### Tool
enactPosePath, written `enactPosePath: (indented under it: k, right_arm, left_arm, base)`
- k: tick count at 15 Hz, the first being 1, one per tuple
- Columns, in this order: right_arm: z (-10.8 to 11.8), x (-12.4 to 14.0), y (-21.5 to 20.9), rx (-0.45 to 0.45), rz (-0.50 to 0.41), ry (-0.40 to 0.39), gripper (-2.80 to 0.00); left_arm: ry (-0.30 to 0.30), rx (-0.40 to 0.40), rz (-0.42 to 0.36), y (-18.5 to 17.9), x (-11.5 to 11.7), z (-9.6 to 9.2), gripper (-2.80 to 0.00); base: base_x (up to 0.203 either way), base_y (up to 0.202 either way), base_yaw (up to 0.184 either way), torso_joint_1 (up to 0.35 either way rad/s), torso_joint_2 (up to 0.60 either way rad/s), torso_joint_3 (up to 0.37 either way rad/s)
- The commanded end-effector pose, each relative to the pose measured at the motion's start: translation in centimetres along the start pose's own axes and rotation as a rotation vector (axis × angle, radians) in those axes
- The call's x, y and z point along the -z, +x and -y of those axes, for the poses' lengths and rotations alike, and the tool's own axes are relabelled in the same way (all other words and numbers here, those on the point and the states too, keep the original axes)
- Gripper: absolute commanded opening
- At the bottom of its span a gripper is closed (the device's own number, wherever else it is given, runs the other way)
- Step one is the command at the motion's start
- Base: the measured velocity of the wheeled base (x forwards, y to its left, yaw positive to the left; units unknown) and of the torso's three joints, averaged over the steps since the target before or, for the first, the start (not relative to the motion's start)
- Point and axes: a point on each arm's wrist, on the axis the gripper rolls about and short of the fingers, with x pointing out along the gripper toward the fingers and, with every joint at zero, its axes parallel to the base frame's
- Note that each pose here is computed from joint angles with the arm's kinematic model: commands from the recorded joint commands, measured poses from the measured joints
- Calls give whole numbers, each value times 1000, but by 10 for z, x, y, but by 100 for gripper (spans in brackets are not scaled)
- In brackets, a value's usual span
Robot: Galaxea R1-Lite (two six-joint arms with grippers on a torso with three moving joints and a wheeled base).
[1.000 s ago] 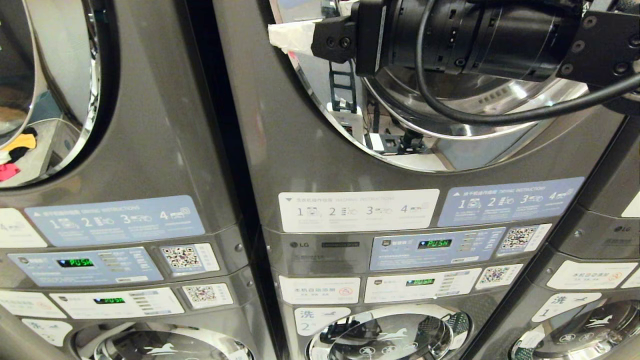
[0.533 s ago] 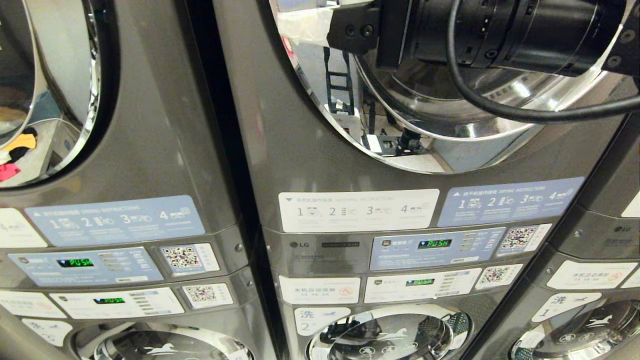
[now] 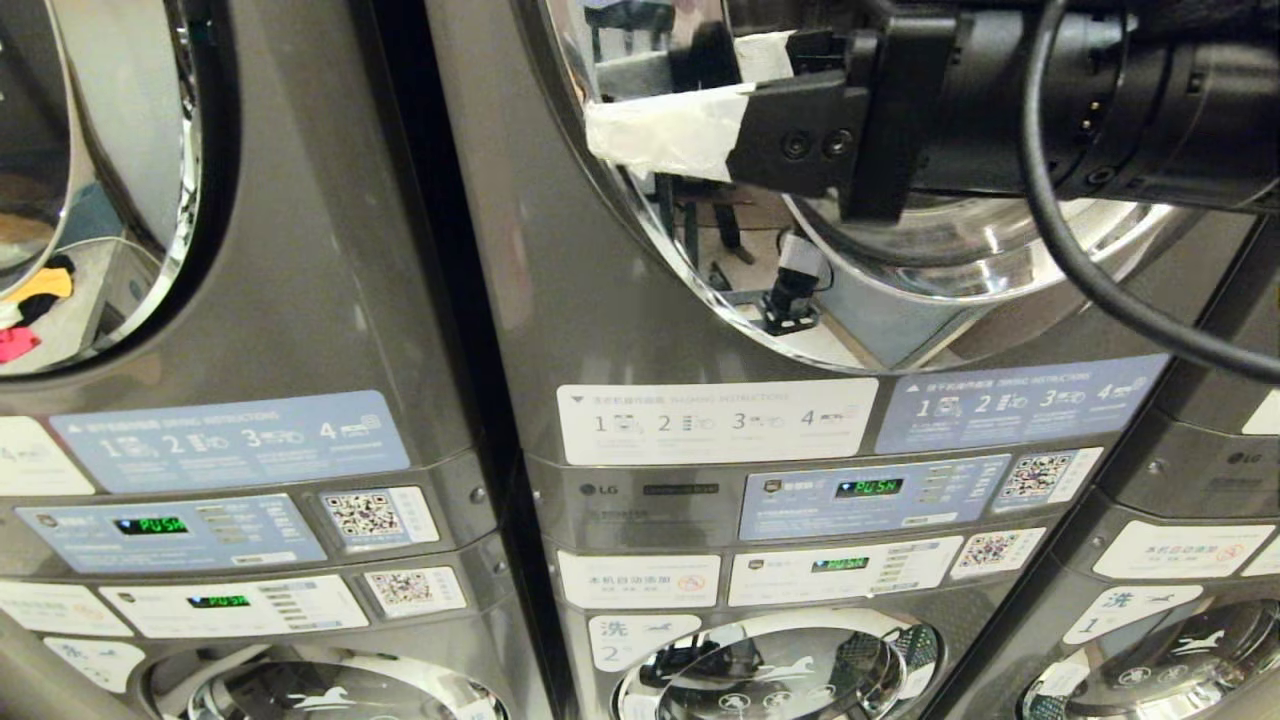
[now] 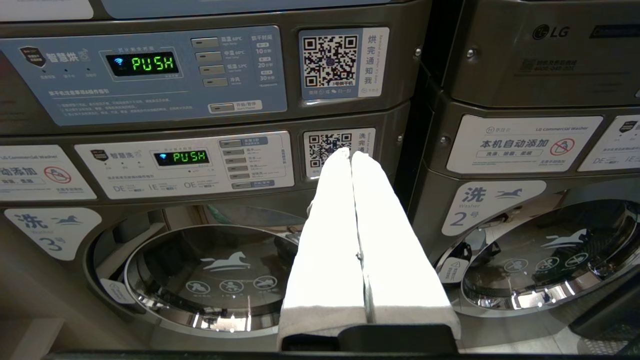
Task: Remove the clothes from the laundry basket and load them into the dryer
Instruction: Open the dryer
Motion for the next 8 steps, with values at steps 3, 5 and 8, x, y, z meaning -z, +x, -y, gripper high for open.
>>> enactPosePath:
  k: [3, 5, 8]
  right_arm:
    - [-25, -15, -37, -9, 23, -5, 0]
    - [-37, -22, -57, -5, 38, -8, 0]
    - [-58, -26, -88, -3, 55, -8, 0]
  left_arm:
    - [0, 0, -1, 0, 0, 0, -280]
    - [0, 0, -1, 0, 0, 0, -280]
    - [0, 0, -1, 0, 0, 0, -280]
  base:
    - [0, 0, 0, 0, 0, 0]
    - [0, 0, 0, 0, 0, 0]
    - [0, 0, 0, 0, 0, 0]
